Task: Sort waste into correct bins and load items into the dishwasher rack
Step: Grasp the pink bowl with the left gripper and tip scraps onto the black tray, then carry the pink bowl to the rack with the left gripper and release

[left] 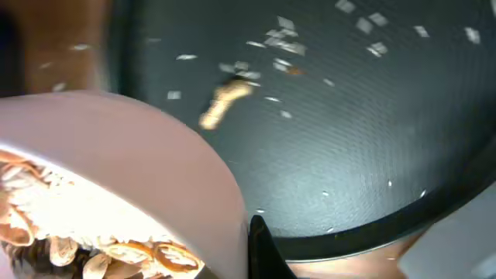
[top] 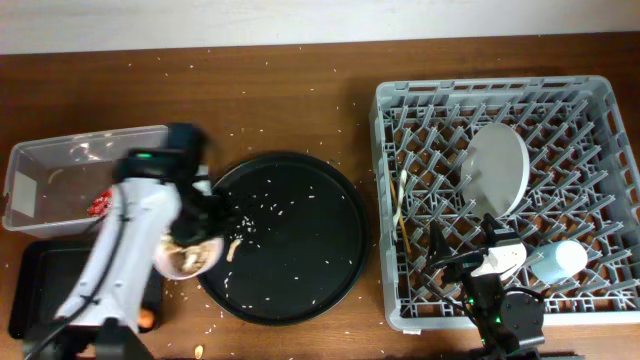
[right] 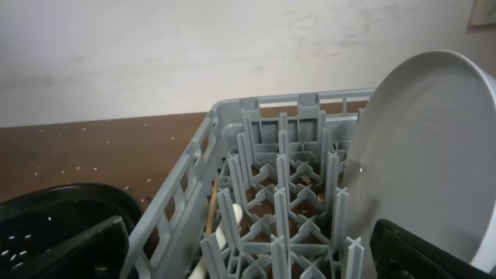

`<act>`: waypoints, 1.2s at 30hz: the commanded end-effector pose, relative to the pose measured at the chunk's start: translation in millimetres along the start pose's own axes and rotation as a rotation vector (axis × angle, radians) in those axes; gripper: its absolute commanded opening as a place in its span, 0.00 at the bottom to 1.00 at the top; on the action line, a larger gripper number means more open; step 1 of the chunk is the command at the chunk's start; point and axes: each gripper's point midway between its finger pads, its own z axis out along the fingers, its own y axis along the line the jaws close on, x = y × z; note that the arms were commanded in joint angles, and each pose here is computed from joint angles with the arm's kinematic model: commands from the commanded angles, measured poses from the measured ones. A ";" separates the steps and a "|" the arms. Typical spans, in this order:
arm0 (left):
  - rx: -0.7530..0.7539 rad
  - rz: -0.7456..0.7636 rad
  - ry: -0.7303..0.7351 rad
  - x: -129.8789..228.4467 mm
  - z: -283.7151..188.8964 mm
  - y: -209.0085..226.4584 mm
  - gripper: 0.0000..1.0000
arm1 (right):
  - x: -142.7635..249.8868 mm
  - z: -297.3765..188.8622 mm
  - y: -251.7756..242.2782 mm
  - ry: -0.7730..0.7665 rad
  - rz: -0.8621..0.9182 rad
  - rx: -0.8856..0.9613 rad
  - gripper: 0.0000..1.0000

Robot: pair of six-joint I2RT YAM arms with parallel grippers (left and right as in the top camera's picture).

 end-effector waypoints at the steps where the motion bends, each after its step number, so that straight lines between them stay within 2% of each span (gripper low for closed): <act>1: 0.184 -0.111 -0.007 -16.5 -23.2 46.1 0.00 | 2.1 0.1 -0.6 0.001 -0.006 0.001 0.99; 3: 0.345 -0.244 -0.066 -32.2 -25.2 92.2 0.00 | 2.1 0.1 -0.6 0.001 -0.006 0.001 0.99; 5: 0.730 -0.238 -0.270 -43.7 -29.2 114.7 0.00 | 2.1 0.1 -0.6 0.001 -0.006 0.001 0.99; 6: 0.847 -0.246 -0.374 -41.4 -35.5 126.5 0.00 | 2.2 0.1 -0.7 0.002 -0.006 0.001 0.99; 7: 0.931 -0.251 -0.481 -38.7 -42.5 137.7 0.00 | 2.2 0.1 -0.7 0.002 -0.006 0.001 0.99; 8: 1.007 -0.325 -0.655 -30.8 -49.2 165.7 0.00 | 2.1 0.1 -0.6 0.001 -0.006 0.001 0.99; 12: 1.126 -0.489 -0.943 -17.6 -74.3 206.8 0.00 | 2.1 0.1 -0.6 0.001 -0.006 0.001 0.99; 18: 1.178 -0.518 -0.979 -16.9 -85.0 208.1 0.00 | 2.1 0.1 -0.6 0.001 -0.006 0.001 0.99; 23: 1.193 -0.544 -0.951 -15.1 -84.5 205.1 0.00 | 2.1 0.1 -0.6 0.001 -0.006 0.001 0.98; 24: 1.177 -0.562 -0.907 -14.0 -77.2 204.7 0.00 | 2.2 0.1 -0.7 0.002 -0.006 0.001 0.99; 25: 1.139 -0.473 -0.964 -10.8 -81.6 198.1 0.00 | 2.1 0.1 -0.6 0.001 -0.006 0.001 0.99; 26: 1.100 -0.455 -0.949 -11.6 -73.0 201.4 0.00 | 2.1 0.1 -0.6 0.001 -0.006 0.001 0.99; 27: 1.168 -0.511 -0.948 -11.8 -82.2 199.4 0.00 | 2.2 0.1 -0.7 0.002 -0.006 0.001 0.99; 28: 1.194 -0.493 -1.026 -14.2 -94.4 202.1 0.00 | 2.2 0.1 -0.7 0.002 -0.006 0.001 0.99; 29: 1.204 -0.499 -1.032 -14.3 -96.4 202.2 0.00 | 2.1 0.1 -0.6 0.001 -0.006 0.001 0.99; 30: 1.185 -0.484 -1.023 -14.2 -93.0 201.3 0.00 | 2.1 0.1 -0.6 0.001 -0.006 0.001 0.98; 31: 1.186 -0.464 -0.922 -10.5 -85.7 182.0 0.00 | 2.1 0.1 -0.6 0.001 -0.006 0.001 0.99; 32: 1.161 -0.350 -0.920 -7.1 -89.7 161.4 0.00 | 2.1 0.1 -0.6 0.001 -0.006 0.001 0.99; 33: 1.121 -0.287 -0.947 -7.7 -88.8 160.2 0.00 | 2.1 0.1 -0.6 0.001 -0.006 0.001 0.99; 34: 1.150 -0.316 -0.941 -7.9 -92.4 158.8 0.00 | 2.1 0.1 -0.6 0.001 -0.006 0.001 0.99; 36: 1.165 -0.223 -0.900 -10.2 -95.0 138.4 0.00 | 2.1 0.1 -0.6 0.001 -0.006 0.001 0.98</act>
